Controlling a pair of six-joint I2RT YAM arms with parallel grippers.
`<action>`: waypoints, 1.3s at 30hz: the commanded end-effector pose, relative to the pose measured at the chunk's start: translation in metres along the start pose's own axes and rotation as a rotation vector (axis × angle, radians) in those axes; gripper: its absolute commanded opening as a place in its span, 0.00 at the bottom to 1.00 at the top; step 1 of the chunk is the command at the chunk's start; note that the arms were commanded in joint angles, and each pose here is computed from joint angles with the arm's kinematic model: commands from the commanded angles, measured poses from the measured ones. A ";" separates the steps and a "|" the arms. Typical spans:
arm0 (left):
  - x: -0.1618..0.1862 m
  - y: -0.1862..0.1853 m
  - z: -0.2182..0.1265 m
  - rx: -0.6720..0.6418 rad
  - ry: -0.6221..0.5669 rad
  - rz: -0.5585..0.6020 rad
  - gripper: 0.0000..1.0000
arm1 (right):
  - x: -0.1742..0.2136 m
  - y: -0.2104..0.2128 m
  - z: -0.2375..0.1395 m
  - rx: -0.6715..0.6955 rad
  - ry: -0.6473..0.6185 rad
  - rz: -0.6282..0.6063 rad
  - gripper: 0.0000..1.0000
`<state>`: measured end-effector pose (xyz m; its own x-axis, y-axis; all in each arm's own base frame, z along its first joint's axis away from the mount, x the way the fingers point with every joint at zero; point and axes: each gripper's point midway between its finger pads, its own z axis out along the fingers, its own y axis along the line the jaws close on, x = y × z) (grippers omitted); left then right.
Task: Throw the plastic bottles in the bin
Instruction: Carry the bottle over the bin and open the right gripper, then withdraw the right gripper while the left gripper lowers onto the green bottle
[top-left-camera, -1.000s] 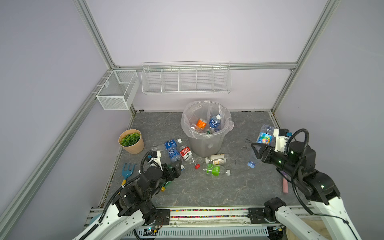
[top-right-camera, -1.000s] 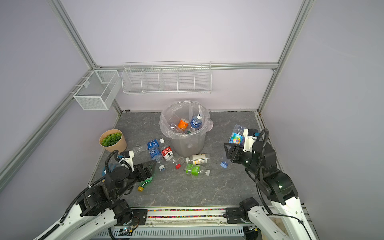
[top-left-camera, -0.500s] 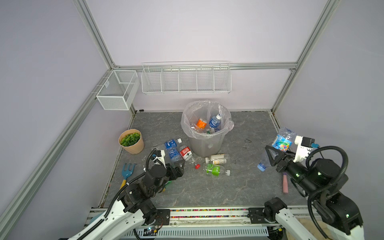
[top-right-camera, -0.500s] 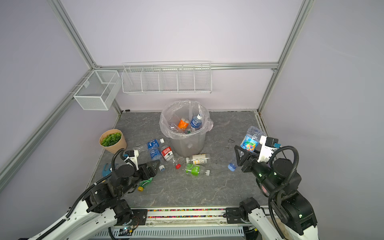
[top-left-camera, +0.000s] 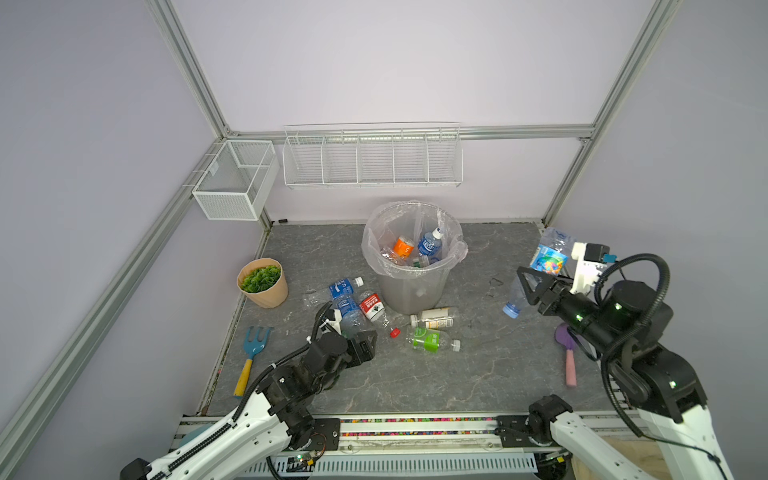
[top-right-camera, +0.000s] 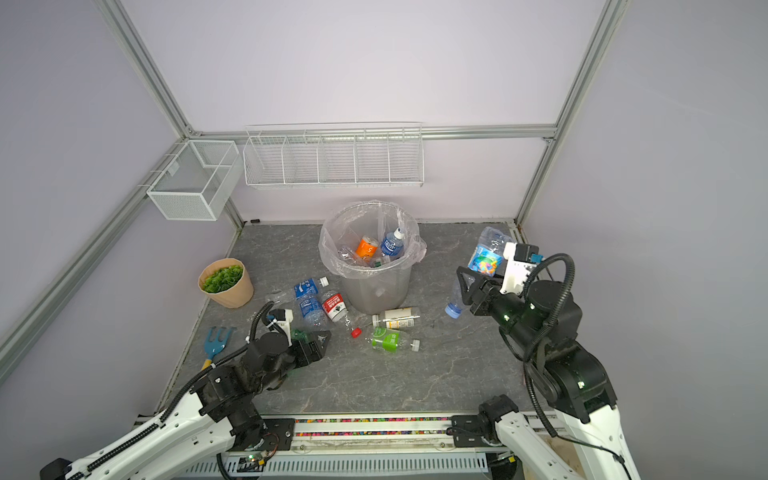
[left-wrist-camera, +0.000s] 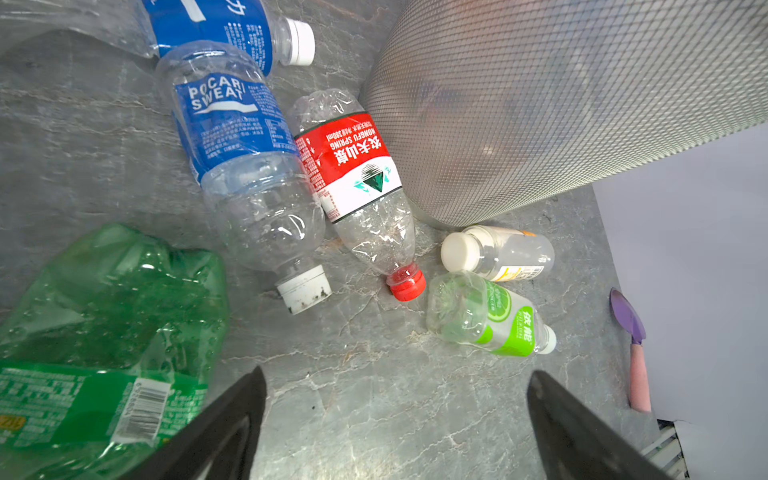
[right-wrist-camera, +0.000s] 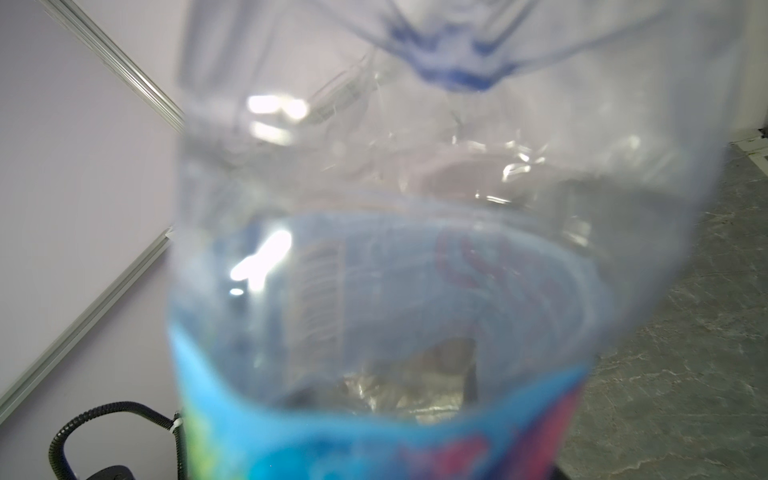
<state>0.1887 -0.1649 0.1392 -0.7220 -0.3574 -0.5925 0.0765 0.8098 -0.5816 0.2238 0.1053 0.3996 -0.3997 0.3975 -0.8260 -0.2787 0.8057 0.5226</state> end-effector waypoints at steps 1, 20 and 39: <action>0.001 0.000 -0.001 0.023 -0.013 -0.042 0.97 | -0.011 0.020 0.020 -0.079 0.010 0.000 0.11; -0.010 0.002 -0.021 0.029 -0.050 -0.059 0.97 | -0.031 0.100 0.137 -0.161 0.147 -0.124 0.12; -0.025 0.006 -0.039 -0.005 -0.101 -0.026 0.97 | -0.005 0.060 0.155 0.096 0.249 -0.280 0.88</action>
<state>0.1791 -0.1381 0.1688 -0.6625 -0.4308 -0.6129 0.0620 0.7838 -0.6179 0.3580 0.2397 0.3718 -0.6132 0.0123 -0.7898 -0.3346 0.9017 0.2738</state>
